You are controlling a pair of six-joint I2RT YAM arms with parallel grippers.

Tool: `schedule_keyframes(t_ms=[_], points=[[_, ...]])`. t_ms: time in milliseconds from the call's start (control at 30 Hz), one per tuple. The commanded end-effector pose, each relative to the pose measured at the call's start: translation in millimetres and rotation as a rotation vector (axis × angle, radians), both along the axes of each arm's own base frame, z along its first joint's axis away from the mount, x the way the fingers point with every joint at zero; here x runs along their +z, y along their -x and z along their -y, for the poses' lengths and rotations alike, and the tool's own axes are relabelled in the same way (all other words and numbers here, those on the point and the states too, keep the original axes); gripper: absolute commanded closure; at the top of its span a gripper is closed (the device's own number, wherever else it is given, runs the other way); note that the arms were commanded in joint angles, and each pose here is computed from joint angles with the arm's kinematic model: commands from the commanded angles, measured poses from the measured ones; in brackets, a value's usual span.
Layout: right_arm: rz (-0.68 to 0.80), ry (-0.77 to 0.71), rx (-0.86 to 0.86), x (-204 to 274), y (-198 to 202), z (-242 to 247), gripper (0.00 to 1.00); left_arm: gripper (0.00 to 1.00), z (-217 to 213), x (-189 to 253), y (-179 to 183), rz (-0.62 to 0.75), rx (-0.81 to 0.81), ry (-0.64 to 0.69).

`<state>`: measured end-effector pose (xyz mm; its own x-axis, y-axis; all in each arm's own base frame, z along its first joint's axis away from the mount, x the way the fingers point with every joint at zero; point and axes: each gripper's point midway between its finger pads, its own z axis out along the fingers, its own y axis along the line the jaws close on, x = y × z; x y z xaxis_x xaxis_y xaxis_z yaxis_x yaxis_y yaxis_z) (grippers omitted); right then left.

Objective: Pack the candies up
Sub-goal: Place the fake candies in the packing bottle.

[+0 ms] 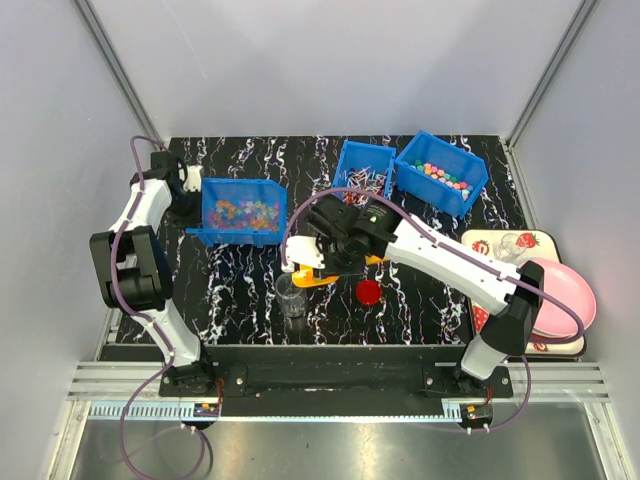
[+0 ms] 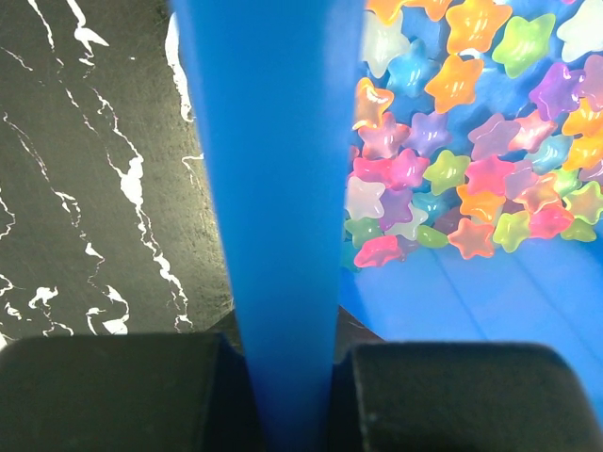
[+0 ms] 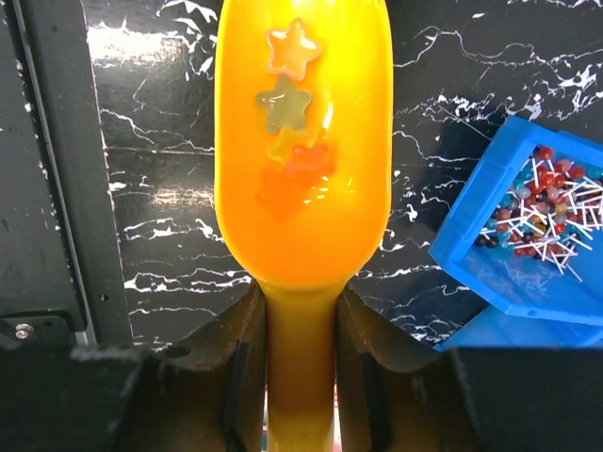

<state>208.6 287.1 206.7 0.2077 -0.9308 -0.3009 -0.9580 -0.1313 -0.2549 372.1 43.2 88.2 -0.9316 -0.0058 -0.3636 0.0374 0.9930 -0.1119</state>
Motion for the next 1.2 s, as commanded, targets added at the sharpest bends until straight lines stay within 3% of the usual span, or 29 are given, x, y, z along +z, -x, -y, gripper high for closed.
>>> schedule_keyframes(t_ms=[0, 1167], points=[[0.055, 0.027, 0.029, 13.7, -1.1, -1.8, 1.0, 1.0, 9.9, 37.4, -18.9, 0.161, -0.016, 0.06], [0.214, 0.201, 0.116, 28.7, -10.8, -4.6, 1.0, 1.0, 15.3, 40.3, -17.9, 0.171, -0.024, 0.089]])
